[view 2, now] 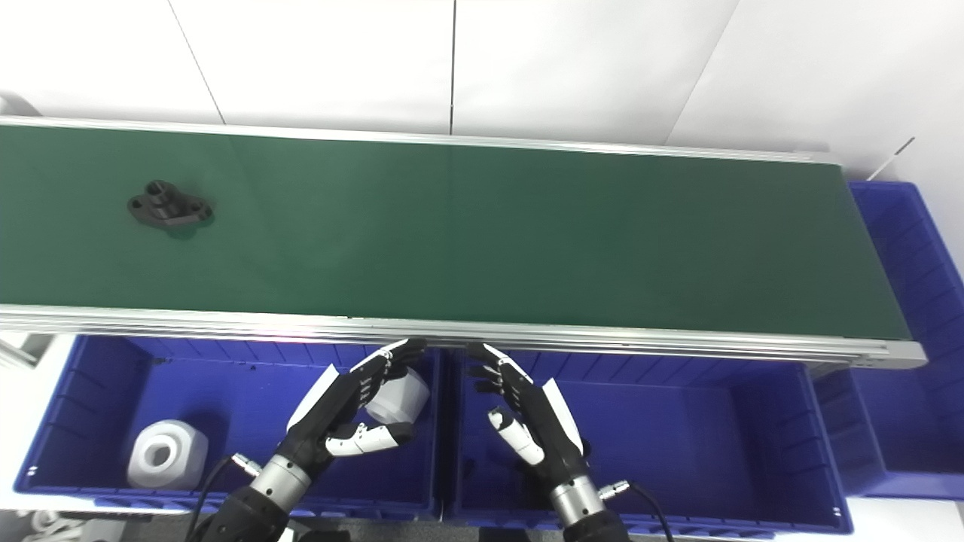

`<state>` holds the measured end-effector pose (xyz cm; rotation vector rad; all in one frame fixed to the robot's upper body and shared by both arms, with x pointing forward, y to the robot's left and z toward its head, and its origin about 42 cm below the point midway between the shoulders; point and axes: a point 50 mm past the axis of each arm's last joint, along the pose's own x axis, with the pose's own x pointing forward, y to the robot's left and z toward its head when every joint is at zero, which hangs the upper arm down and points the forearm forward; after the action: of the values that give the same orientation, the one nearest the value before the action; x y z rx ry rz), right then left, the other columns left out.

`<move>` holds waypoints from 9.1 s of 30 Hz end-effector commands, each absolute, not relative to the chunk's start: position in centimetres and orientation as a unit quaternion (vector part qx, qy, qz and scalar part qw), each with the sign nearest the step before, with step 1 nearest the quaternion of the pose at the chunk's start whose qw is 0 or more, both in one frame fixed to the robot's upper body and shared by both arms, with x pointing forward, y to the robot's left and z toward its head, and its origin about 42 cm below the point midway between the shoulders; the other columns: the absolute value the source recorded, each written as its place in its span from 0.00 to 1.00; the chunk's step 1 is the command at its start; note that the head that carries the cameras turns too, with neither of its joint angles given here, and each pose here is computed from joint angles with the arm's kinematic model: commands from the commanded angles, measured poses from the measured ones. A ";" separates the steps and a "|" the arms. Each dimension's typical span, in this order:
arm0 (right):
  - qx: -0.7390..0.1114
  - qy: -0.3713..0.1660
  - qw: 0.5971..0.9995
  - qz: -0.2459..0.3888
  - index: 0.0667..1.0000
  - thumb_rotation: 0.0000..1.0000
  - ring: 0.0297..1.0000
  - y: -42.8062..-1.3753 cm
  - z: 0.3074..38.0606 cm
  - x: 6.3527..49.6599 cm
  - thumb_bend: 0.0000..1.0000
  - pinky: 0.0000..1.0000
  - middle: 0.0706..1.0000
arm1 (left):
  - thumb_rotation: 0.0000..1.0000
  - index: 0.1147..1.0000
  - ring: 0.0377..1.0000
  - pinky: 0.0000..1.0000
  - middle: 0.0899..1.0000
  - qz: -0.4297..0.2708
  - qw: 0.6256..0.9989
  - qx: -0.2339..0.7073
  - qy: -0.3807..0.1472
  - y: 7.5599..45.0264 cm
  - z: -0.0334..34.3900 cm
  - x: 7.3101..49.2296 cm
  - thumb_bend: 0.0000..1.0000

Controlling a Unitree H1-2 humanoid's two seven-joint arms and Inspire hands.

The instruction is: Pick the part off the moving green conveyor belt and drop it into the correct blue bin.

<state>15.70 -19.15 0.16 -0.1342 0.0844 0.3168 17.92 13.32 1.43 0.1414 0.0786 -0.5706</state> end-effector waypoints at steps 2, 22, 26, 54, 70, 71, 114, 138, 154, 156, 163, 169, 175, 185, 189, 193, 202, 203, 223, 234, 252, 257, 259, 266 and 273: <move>-0.058 0.005 0.986 0.155 0.85 0.98 0.82 -18.8 0.9 16.1 0.91 0.77 0.87 | 0.61 0.85 0.90 0.90 0.88 -0.283 0.957 0.065 0.007 13.3 2.2 18.6 0.76; -0.063 0.059 0.985 0.149 0.81 0.96 0.77 -19.9 -2.1 16.9 0.93 0.71 0.84 | 0.59 0.78 0.83 0.80 0.83 -0.284 0.956 0.069 0.018 12.3 -0.9 19.4 0.77; -0.067 0.055 0.985 0.149 0.81 0.96 0.77 -20.1 -1.9 16.9 0.91 0.70 0.84 | 0.59 0.78 0.83 0.81 0.82 -0.286 0.956 0.065 0.017 12.0 -0.8 19.3 0.78; -0.071 -0.022 0.984 0.162 0.86 0.98 0.81 -20.8 2.6 16.5 0.87 0.77 0.86 | 0.65 0.86 0.90 0.89 0.88 -0.291 0.954 0.072 -0.001 11.5 4.3 19.7 0.78; -0.074 -0.029 0.984 0.158 0.84 0.93 0.79 -21.3 3.0 16.7 0.87 0.74 0.83 | 0.63 0.84 0.89 0.88 0.87 -0.293 0.954 0.068 -0.002 10.7 4.0 19.9 0.77; -0.075 -0.034 0.984 0.159 0.84 0.93 0.79 -21.3 3.3 16.6 0.87 0.74 0.83 | 0.63 0.84 0.89 0.88 0.87 -0.294 0.954 0.068 -0.002 10.7 4.0 19.9 0.77; -0.379 -0.229 0.893 0.077 0.79 0.61 0.63 -12.4 23.8 38.7 0.94 0.53 0.70 | 0.64 0.87 0.89 0.84 0.90 -0.313 0.946 0.081 0.008 10.5 1.9 18.9 0.77; -0.613 -0.162 0.760 0.144 0.75 0.62 0.62 -8.0 21.6 43.9 0.96 0.53 0.68 | 0.65 0.86 0.87 0.82 0.88 -0.313 0.945 0.090 -0.014 9.8 2.9 18.7 0.76; -0.634 -0.109 0.746 0.174 0.76 0.61 0.67 -9.3 16.8 43.3 0.95 0.56 0.73 | 0.65 0.86 0.86 0.82 0.87 -0.314 0.945 0.090 -0.014 9.9 3.3 18.5 0.76; -0.638 -0.103 0.743 0.174 0.76 0.61 0.67 -9.5 16.4 43.3 0.95 0.55 0.72 | 0.65 0.86 0.86 0.81 0.87 -0.315 0.945 0.091 -0.016 9.9 3.3 18.5 0.76; -0.638 -0.082 0.743 0.186 0.70 0.61 0.50 -10.2 15.3 43.4 0.90 0.42 0.56 | 0.63 0.85 0.85 0.81 0.86 -0.317 0.944 0.088 -0.016 9.8 3.4 18.5 0.74; -0.646 -0.062 0.731 0.211 0.64 0.62 0.36 -9.1 14.1 42.9 0.82 0.29 0.43 | 0.63 0.85 0.85 0.81 0.86 -0.317 0.944 0.089 -0.016 9.8 3.5 18.4 0.75; -0.673 -0.033 0.707 0.215 0.46 0.16 0.22 -8.6 12.8 42.5 0.51 0.18 0.28 | 0.63 0.86 0.85 0.80 0.86 -0.318 0.944 0.091 -0.013 9.7 3.6 18.3 0.74; -0.695 0.018 0.682 0.228 0.50 0.00 0.34 -8.8 13.7 42.8 0.52 0.26 0.38 | 0.63 0.86 0.85 0.80 0.86 -0.320 0.943 0.089 -0.017 9.7 3.8 18.4 0.74; -0.691 0.017 0.684 0.232 0.46 0.00 0.29 -8.8 13.9 42.7 0.52 0.24 0.43 | 0.64 0.86 0.84 0.79 0.86 -0.320 0.943 0.089 -0.019 9.8 3.8 18.5 0.75; -0.691 0.019 0.684 0.233 0.45 0.00 0.28 -8.9 14.1 42.5 0.52 0.22 0.43 | 0.63 0.86 0.84 0.79 0.85 -0.320 0.943 0.088 -0.017 9.8 3.8 18.4 0.75; -0.662 -0.034 0.712 0.234 0.46 0.01 0.26 -9.3 17.7 41.4 0.52 0.21 0.43 | 0.63 0.86 0.85 0.80 0.86 -0.320 0.943 0.087 -0.019 9.7 3.9 18.4 0.75; -0.657 -0.044 0.717 0.231 0.46 0.01 0.23 -9.3 18.2 41.2 0.52 0.19 0.43 | 0.63 0.86 0.85 0.80 0.86 -0.320 0.943 0.086 -0.020 9.7 3.9 18.5 0.75; -0.612 -0.145 0.758 0.172 0.45 0.01 0.24 -13.8 25.3 33.7 0.52 0.20 0.43 | 0.64 0.88 0.88 0.84 0.89 -0.319 0.943 0.092 -0.012 12.2 4.6 18.8 0.76; -0.657 -0.096 0.719 0.204 0.45 0.00 0.20 -18.1 25.1 28.3 0.52 0.16 0.43 | 0.61 0.88 0.89 0.87 0.89 -0.313 0.947 0.074 -0.008 15.0 6.4 19.6 0.73; -0.692 0.009 0.679 0.246 0.45 0.01 0.24 -21.2 21.8 21.0 0.52 0.20 0.43 | 0.58 0.86 0.86 0.85 0.83 -0.315 0.947 0.068 -0.014 18.1 8.7 21.2 0.73; -0.677 0.042 0.694 0.241 0.45 0.01 0.20 -22.4 19.3 19.2 0.52 0.16 0.43 | 0.59 0.86 0.85 0.83 0.82 -0.314 0.947 0.070 -0.019 18.0 9.1 21.2 0.74; -0.671 0.058 0.700 0.238 0.45 0.01 0.20 -22.7 18.5 18.7 0.52 0.15 0.43 | 0.59 0.86 0.85 0.84 0.82 -0.313 0.947 0.070 -0.017 17.9 9.2 21.1 0.74; -0.684 0.083 0.685 0.234 0.45 0.01 0.23 -22.9 16.7 17.5 0.52 0.18 0.43 | 0.59 0.86 0.85 0.83 0.82 -0.311 0.948 0.069 -0.015 17.7 9.4 21.0 0.74; -0.703 0.064 0.678 0.207 0.72 0.56 0.53 -23.5 16.1 17.6 0.77 0.45 0.64 | 0.58 0.86 0.86 0.84 0.82 -0.311 0.948 0.064 -0.014 17.5 9.4 20.9 0.73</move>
<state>17.49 -23.35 15.37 -1.5428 0.2129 0.5060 20.56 17.76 8.11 0.1338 0.0305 -0.6408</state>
